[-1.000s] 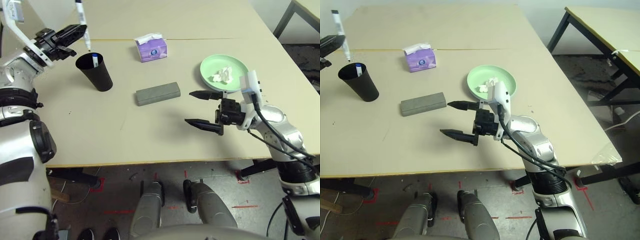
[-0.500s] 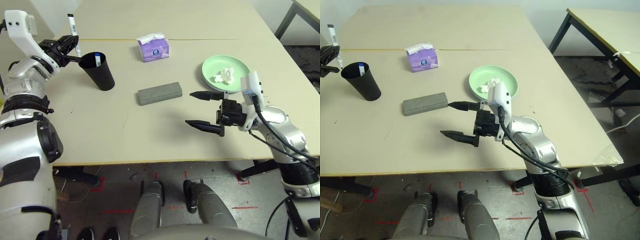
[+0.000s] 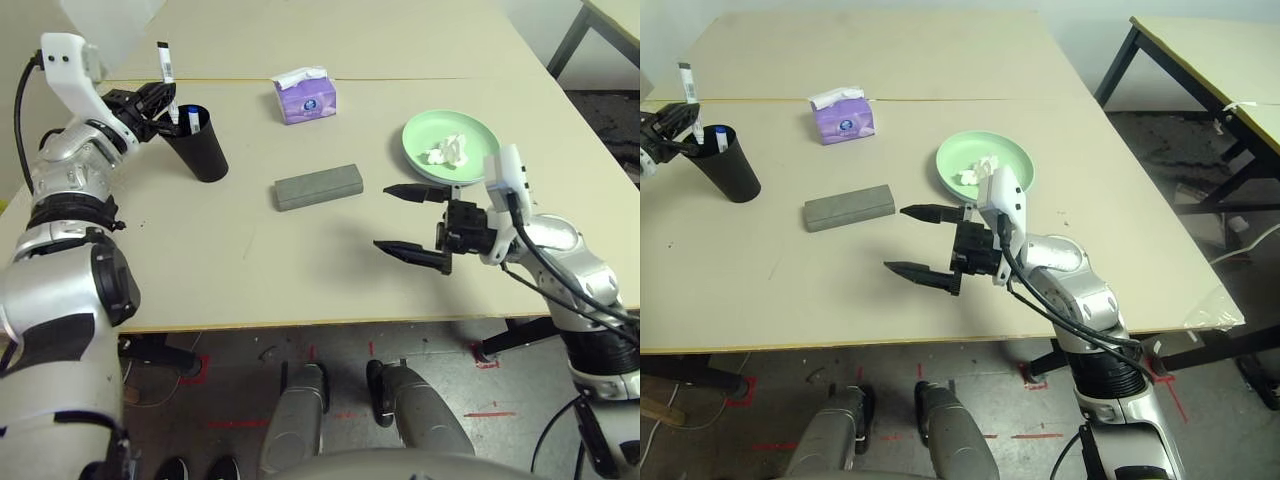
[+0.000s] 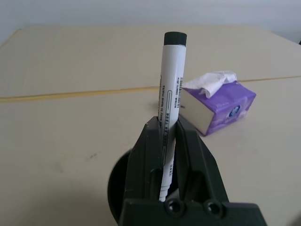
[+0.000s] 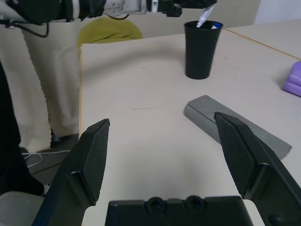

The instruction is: Organize and tidy the items on the table.

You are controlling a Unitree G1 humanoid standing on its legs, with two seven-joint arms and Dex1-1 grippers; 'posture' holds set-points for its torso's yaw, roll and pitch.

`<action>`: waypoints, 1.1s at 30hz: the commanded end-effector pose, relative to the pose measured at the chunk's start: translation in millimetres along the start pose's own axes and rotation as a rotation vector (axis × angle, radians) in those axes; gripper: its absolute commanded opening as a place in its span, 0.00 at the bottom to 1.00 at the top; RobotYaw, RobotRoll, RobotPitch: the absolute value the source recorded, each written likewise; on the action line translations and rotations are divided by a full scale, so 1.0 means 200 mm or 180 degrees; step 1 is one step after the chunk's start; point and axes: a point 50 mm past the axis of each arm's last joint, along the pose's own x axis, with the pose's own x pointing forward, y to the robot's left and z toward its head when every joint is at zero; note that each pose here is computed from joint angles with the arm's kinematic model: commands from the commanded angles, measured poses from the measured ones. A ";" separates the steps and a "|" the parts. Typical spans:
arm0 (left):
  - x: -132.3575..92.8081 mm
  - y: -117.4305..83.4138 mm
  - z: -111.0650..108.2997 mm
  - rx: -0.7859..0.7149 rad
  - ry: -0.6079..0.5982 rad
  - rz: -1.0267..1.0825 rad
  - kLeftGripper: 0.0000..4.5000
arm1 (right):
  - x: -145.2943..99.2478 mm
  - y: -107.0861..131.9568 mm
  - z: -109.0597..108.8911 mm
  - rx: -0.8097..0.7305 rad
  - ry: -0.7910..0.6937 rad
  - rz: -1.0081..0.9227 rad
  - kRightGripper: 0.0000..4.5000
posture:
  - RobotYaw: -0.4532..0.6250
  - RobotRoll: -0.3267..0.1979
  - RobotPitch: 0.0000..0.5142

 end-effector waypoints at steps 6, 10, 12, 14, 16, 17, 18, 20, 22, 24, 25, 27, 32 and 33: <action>-0.01 0.00 -0.03 0.0031 0.0071 -0.0006 0.49 | -0.03 -0.04 -0.01 0.0010 0.0063 -0.0277 1.00 | 0.35 0.62 0.39; -0.01 0.00 -0.03 0.0025 0.0063 -0.0017 0.80 | -0.03 -0.06 -0.02 0.0006 0.0083 -0.0361 1.00 | 0.35 0.62 0.38; -0.01 0.00 -0.02 0.0022 0.0049 -0.0014 0.95 | -0.03 -0.06 -0.02 0.0007 0.0081 -0.0372 1.00 | 0.35 0.62 0.38; -0.01 0.01 -0.01 0.0023 0.0034 -0.0013 0.99 | -0.03 -0.06 -0.03 0.0007 0.0081 -0.0381 1.00 | 0.35 0.62 0.38; -0.02 0.02 0.00 0.0024 0.0007 0.0000 0.99 | -0.03 -0.07 -0.03 0.0005 0.0083 -0.0400 1.00 | 0.35 0.62 0.38; -0.03 0.03 0.01 0.0026 -0.0001 0.0006 0.99 | -0.03 -0.07 -0.03 0.0003 0.0084 -0.0406 1.00 | 0.35 0.62 0.38; -0.04 0.04 0.01 0.0031 -0.0012 0.0021 0.99 | -0.02 -0.07 -0.03 0.0004 0.0083 -0.0410 1.00 | 0.36 0.62 0.38; -0.06 0.06 0.03 0.0026 -0.0042 0.0044 0.99 | -0.02 -0.07 -0.03 0.0006 0.0081 -0.0411 1.00 | 0.36 0.62 0.38; -0.08 0.09 0.05 0.0032 -0.0070 0.0058 0.99 | -0.02 -0.08 -0.04 0.0005 0.0088 -0.0415 1.00 | 0.36 0.62 0.37; -0.12 0.12 0.07 0.0044 -0.0118 0.0111 0.99 | -0.02 -0.08 -0.04 0.0001 0.0093 -0.0422 1.00 | 0.36 0.62 0.37; -0.14 0.15 0.09 0.0043 -0.0149 0.0150 0.99 | -0.02 -0.08 -0.04 -0.0001 0.0094 -0.0423 1.00 | 0.36 0.62 0.37; -0.20 0.21 0.12 0.0071 -0.0188 0.0253 0.99 | -0.02 -0.08 -0.05 -0.0005 0.0097 -0.0426 1.00 | 0.36 0.62 0.37; -0.39 0.32 0.18 0.0017 -0.0267 0.0125 0.99 | -0.03 -0.08 -0.06 0.0010 0.0107 -0.0452 1.00 | 0.37 0.62 0.38; -0.42 0.33 0.19 0.0001 -0.0259 0.0016 0.99 | -0.03 -0.07 -0.07 0.0016 0.0114 -0.0454 1.00 | 0.38 0.62 0.38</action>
